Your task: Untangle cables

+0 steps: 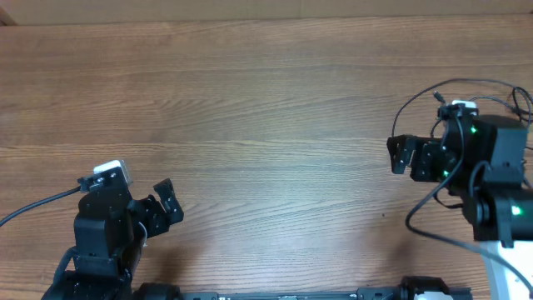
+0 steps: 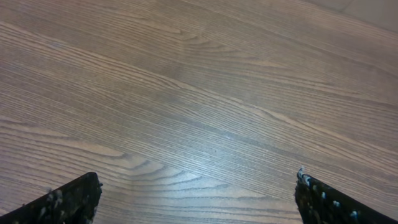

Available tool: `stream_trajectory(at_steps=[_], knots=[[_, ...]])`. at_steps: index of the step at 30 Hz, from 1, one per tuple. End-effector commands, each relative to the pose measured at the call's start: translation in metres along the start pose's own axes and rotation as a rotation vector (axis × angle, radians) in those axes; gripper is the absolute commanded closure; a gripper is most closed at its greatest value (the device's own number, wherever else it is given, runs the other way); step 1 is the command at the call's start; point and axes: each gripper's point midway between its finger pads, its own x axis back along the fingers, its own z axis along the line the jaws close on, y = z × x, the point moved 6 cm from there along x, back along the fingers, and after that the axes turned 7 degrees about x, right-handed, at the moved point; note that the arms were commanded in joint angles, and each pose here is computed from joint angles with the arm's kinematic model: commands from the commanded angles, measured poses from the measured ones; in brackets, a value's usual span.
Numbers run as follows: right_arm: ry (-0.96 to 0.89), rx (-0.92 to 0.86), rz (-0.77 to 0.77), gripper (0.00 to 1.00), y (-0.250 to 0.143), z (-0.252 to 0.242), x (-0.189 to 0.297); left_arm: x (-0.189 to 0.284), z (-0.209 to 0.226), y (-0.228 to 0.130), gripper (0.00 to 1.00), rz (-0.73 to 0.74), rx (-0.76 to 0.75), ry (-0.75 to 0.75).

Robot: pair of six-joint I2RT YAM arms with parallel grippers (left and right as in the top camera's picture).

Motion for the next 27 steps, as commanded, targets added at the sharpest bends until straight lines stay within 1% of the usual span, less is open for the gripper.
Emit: stream_trajectory(at_steps=[1,2,4,8,9,10,11,18,23,27], knots=[[-0.007,-0.004,0.013,0.00,0.001,-0.002,-0.008,-0.002,0.001,-0.002,0.00,0.007,0.011,0.005],[-0.011,-0.002,-0.002,0.00,0.004,-0.003,-0.008,-0.002,0.001,-0.002,0.01,0.007,0.011,0.005],[-0.011,0.013,-0.087,0.00,0.016,-0.001,-0.001,-0.002,0.001,-0.002,0.00,0.007,0.011,0.005],[-0.014,0.052,-0.304,0.00,0.038,0.003,0.020,-0.002,0.001,-0.002,0.01,0.007,0.011,0.005],[-0.015,0.066,-0.390,0.00,0.042,0.004,0.028,-0.002,0.001,-0.002,0.00,0.007,0.011,0.005],[-0.016,0.070,-0.413,0.00,0.042,0.004,0.030,-0.002,0.001,-0.002,0.00,0.007,0.011,0.005],[-0.017,0.079,-0.468,0.00,0.040,0.005,0.035,-0.002,0.001,-0.002,0.00,0.007,0.011,0.005],[-0.023,0.136,-0.809,0.00,0.010,0.009,0.050,-0.002,0.001,-0.002,0.01,0.007,0.011,0.005],[-0.027,0.163,-0.971,0.00,-0.022,0.008,0.046,-0.002,0.001,-0.002,0.00,0.007,0.011,0.005],[-0.029,0.180,-1.075,0.00,-0.039,0.007,0.038,-0.002,0.001,-0.002,0.00,0.007,0.011,0.005]])
